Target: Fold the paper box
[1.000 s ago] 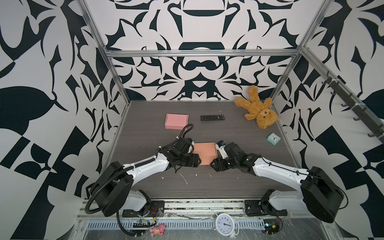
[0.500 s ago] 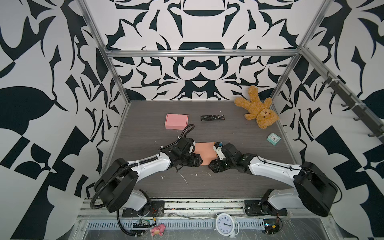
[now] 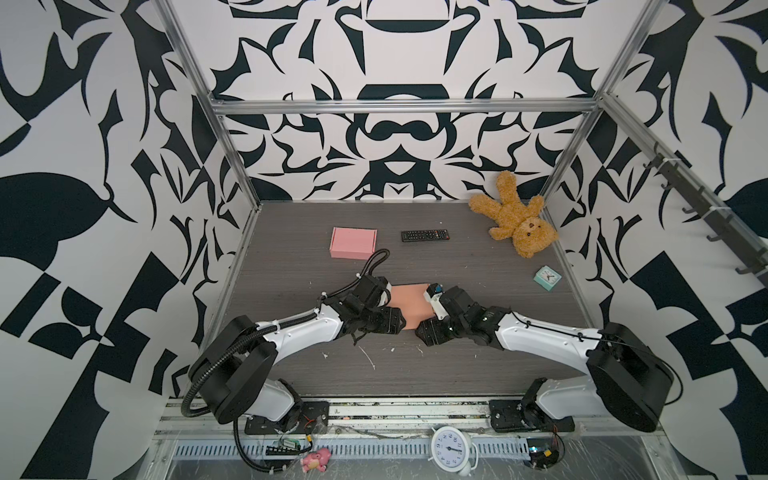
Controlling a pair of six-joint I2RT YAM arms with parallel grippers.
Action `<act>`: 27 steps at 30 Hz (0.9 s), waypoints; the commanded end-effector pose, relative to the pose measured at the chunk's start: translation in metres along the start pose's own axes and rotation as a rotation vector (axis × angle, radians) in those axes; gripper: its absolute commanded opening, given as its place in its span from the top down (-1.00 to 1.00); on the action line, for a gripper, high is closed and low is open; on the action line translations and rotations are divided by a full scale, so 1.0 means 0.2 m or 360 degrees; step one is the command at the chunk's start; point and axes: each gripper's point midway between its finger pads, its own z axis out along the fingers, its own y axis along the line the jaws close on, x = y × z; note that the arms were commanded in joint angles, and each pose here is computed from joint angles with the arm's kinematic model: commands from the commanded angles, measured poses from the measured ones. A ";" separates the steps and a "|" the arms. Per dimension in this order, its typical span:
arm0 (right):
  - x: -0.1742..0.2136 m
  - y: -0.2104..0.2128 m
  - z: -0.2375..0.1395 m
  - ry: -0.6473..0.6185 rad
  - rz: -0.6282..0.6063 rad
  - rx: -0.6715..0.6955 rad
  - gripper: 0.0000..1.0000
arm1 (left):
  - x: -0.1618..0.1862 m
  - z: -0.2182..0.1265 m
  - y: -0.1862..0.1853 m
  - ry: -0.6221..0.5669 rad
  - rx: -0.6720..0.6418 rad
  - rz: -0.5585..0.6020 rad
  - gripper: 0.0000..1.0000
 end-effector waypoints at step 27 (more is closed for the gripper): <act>-0.11 0.01 0.00 -0.0082 -0.0081 0.0055 -0.53 | 0.03 0.06 0.06 0.0021 -0.0057 -0.0009 -0.31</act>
